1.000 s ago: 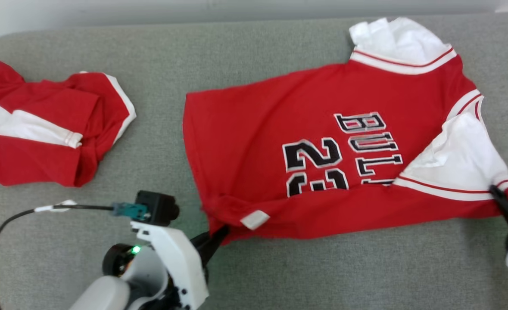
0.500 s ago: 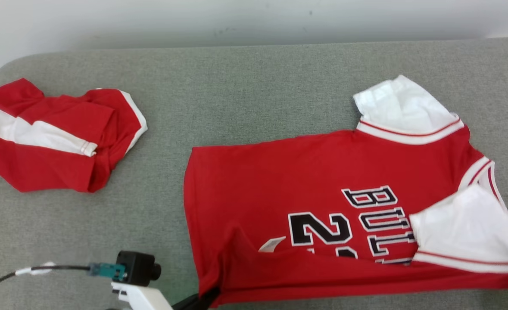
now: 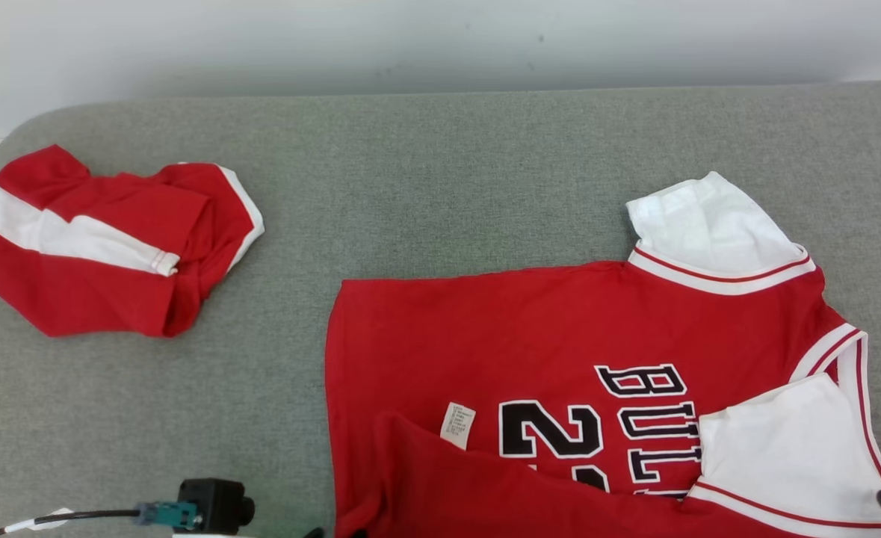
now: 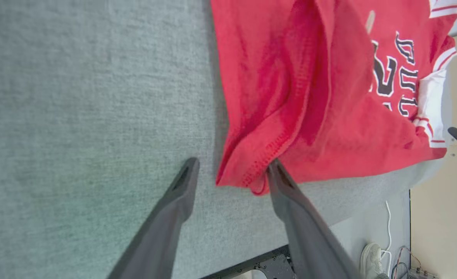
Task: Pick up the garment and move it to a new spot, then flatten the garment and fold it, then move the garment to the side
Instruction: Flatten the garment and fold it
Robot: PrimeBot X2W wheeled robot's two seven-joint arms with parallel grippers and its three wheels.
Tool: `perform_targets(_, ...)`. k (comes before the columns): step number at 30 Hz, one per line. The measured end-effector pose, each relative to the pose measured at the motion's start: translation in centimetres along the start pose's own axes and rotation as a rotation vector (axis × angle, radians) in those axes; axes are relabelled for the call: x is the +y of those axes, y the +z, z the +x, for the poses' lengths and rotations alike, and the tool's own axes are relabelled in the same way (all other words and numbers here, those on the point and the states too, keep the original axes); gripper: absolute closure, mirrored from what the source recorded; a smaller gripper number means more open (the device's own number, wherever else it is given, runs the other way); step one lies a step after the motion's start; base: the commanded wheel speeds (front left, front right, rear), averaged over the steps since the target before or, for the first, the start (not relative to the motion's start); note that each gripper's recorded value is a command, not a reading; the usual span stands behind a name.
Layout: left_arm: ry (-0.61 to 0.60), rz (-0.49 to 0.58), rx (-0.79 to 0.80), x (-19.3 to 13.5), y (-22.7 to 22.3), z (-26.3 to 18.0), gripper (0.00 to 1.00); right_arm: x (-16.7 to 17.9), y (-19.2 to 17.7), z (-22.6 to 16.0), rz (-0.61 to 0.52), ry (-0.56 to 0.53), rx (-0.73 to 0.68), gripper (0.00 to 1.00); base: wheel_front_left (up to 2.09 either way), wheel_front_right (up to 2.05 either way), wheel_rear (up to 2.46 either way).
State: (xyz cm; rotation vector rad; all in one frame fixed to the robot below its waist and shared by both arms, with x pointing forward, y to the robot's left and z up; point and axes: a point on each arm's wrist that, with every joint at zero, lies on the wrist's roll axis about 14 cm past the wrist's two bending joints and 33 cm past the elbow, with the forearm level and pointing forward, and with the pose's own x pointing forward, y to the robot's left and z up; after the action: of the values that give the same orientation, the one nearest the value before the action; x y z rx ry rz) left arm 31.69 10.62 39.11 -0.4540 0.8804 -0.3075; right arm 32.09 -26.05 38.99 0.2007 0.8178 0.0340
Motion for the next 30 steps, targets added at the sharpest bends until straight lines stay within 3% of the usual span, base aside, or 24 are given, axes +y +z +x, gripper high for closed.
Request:
perform_targets(4,0.031,0.052,-0.022,0.5,0.7,-0.7,0.0,-0.5,2.4,-0.7,-0.044,-0.008,-0.058,0.0,0.0,0.0,0.0)
perform_targets(8,0.042,0.103,-0.092,0.4,3.5,-1.0,0.0,-0.1,7.7,-0.7,-0.094,0.007,-0.177,0.0,0.0,0.0,0.0)
perform_targets(15,0.026,0.208,-0.232,-1.0,10.8,1.4,0.0,4.3,14.7,3.0,-0.192,0.109,-0.249,0.0,0.0,0.0,0.0)
perform_targets(17,0.035,0.253,-0.241,-1.1,12.0,2.9,0.0,5.5,15.7,5.0,-0.217,0.131,-0.233,0.0,0.0,0.0,0.0)
perform_targets(25,0.087,0.248,-0.218,0.1,13.7,8.1,0.0,9.6,17.0,12.8,-0.274,0.17,-0.154,0.0,0.0,0.0,0.0)
perform_targets(30,0.089,0.259,-0.195,0.7,13.7,9.7,0.0,10.1,17.1,15.8,-0.299,0.149,-0.116,0.0,0.0,0.0,0.0)
